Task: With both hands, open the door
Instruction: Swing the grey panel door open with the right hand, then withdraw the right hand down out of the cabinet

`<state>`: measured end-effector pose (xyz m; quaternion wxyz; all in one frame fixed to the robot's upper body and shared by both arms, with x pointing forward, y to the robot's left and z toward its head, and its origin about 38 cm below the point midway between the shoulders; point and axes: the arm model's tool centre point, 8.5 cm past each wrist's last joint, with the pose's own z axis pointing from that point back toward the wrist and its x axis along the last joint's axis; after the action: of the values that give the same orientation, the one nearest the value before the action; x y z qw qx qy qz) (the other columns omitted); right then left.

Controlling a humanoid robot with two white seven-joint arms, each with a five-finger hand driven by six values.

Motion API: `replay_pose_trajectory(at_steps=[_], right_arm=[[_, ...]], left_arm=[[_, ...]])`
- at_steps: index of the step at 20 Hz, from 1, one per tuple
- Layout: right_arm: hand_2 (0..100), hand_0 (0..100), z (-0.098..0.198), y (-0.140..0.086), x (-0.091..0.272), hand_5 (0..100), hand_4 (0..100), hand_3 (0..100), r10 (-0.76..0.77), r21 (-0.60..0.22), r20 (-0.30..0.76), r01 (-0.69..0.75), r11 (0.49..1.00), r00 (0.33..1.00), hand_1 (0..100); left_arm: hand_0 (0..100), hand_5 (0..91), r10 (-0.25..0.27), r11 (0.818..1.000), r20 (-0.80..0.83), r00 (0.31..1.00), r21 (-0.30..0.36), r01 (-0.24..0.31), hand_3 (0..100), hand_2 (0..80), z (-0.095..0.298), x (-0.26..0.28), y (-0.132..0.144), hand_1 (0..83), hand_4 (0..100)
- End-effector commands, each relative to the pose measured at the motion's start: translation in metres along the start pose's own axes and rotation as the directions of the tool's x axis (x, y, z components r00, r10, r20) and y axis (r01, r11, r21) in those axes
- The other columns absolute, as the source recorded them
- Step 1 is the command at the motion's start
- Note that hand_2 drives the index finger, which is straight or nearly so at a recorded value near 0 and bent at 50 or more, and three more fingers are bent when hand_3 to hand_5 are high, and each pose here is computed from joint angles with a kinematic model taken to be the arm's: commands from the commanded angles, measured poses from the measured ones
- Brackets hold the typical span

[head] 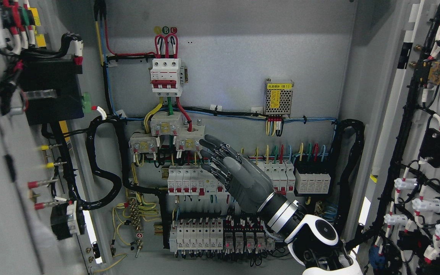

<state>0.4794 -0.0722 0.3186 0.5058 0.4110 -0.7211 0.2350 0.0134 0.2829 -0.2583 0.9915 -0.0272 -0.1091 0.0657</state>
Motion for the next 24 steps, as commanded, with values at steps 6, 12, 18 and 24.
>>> replay_pose_trajectory(at_steps=[6,12,18,24], right_arm=[[4,0,0.007,0.095,-0.051,0,0,0,0.014,0.229,-0.103,0.01,0.973,0.995,50],[4,0,0.021,0.124,-0.094,0,0,0,-0.031,0.265,-0.197,0.084,0.961,0.98,50],[4,0,0.029,0.165,-0.116,0,0,0,-0.037,0.352,-0.247,0.126,0.928,0.968,50],[4,0,0.017,0.201,-0.124,0,0,0,-0.05,0.422,-0.263,0.162,0.892,0.963,50]], left_arm=[[12,0.0,0.001,1.0,-0.001,1.0,0.0,-0.001,0,0.0,0.0,0.0,0.0,55.6,0],[12,0.0,0.0,1.0,-0.001,1.0,0.001,0.0,0,0.0,0.0,0.0,0.001,55.6,0],[12,0.0,0.001,1.0,-0.001,1.0,0.0,-0.001,0,0.0,0.0,0.0,0.0,55.6,0],[12,0.0,-0.001,1.0,-0.001,1.0,0.001,0.001,0,0.0,0.0,0.0,0.001,55.6,0]])
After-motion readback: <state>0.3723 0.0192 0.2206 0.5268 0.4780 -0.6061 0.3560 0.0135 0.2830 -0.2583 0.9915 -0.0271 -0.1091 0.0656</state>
